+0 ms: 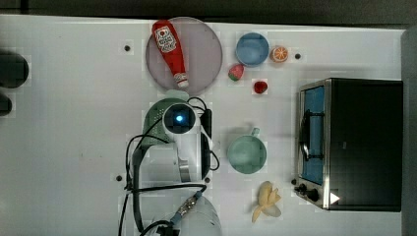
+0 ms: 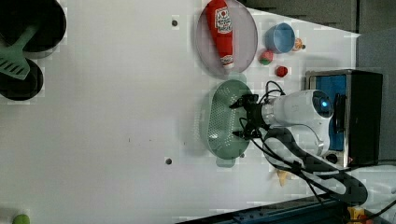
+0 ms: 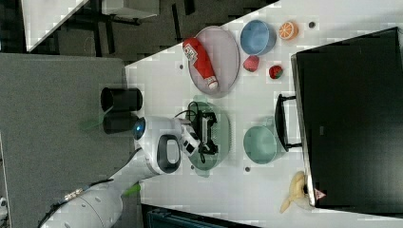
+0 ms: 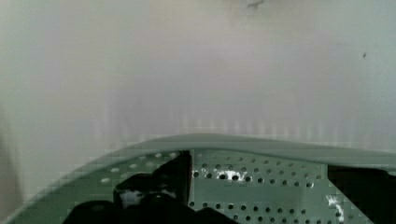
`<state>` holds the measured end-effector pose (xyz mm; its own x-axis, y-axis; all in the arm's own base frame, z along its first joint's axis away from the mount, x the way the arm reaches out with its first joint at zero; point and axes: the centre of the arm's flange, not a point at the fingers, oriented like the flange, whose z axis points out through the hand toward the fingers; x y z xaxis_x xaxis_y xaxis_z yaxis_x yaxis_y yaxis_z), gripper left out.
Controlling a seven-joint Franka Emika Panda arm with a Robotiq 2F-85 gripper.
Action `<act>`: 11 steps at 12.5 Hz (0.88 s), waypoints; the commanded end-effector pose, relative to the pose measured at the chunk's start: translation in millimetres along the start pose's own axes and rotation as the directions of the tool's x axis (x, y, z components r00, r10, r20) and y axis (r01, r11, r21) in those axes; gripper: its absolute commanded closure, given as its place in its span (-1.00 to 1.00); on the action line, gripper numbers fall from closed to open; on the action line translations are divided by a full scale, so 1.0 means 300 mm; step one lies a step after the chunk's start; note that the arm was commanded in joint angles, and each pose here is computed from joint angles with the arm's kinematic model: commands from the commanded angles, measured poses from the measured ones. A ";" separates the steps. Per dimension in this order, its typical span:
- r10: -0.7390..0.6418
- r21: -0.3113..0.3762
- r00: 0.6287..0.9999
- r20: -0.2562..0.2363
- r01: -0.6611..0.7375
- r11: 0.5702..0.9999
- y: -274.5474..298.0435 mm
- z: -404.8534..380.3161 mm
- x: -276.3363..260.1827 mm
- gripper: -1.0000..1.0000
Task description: Drag strainer left to right.
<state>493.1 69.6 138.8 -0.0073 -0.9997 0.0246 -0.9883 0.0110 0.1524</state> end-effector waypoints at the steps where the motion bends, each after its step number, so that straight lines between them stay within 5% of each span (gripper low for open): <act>1: -0.020 0.054 1.000 -0.012 0.020 0.998 -0.044 -0.082 0.130 -1.00; 6: -0.064 0.052 0.997 -0.034 0.065 0.996 -0.046 -0.082 0.258 -1.00; 11: -0.269 0.175 0.962 -0.044 0.273 0.946 -0.078 -0.280 0.118 -1.00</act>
<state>506.2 -8.3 157.5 0.1126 -0.9926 0.0447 -0.9892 -0.1078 0.0994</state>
